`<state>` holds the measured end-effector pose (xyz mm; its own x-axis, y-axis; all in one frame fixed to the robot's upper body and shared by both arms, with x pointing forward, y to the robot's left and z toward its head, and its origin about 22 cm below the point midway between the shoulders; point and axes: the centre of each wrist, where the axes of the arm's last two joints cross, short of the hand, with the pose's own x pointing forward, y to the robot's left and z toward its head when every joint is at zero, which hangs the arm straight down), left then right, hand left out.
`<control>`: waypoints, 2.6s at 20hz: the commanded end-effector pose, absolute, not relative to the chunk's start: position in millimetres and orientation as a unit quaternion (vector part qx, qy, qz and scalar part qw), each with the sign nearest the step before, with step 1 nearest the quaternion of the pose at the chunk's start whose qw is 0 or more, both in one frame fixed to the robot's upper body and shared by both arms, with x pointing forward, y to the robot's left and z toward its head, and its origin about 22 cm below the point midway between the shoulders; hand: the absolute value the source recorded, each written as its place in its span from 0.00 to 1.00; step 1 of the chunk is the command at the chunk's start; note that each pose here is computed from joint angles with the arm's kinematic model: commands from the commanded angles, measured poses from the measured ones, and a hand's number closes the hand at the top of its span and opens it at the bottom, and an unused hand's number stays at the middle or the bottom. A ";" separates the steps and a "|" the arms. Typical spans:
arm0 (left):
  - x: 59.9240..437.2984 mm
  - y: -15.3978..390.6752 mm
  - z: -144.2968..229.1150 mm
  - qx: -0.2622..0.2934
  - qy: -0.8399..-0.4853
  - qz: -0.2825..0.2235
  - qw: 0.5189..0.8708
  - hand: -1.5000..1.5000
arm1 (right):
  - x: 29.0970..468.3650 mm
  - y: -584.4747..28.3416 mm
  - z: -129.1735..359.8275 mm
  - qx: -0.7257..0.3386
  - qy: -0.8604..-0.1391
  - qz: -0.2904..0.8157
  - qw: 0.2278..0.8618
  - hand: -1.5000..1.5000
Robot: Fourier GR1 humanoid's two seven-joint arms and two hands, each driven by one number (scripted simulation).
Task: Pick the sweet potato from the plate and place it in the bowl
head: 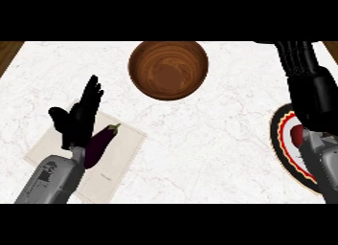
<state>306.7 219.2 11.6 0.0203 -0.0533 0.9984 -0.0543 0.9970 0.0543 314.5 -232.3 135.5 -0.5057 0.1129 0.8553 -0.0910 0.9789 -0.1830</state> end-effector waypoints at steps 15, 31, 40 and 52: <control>311.8 261.4 67.4 0.150 -0.735 -0.087 0.656 0.50 | 283.2 -497.8 188.9 -0.096 -0.662 0.390 0.633 0.00; 303.0 246.5 63.6 0.149 -0.736 -0.095 0.653 0.50 | 352.9 -408.5 213.3 -0.199 -0.389 0.683 0.586 0.00; 309.0 269.0 83.0 0.174 -0.736 -0.081 0.650 0.50 | 379.4 -373.9 166.8 -0.143 -0.314 0.738 0.580 0.00; 297.8 263.8 77.7 0.175 -0.728 -0.081 0.657 0.50 | 381.4 -361.6 99.4 -0.197 -0.188 0.772 0.574 0.00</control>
<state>298.3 264.3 77.0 -0.0780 -0.3529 0.9324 -0.1469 0.9291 0.3394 380.3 -362.0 117.9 -0.2753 0.9594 -0.0617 -0.7875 -0.2619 -0.5579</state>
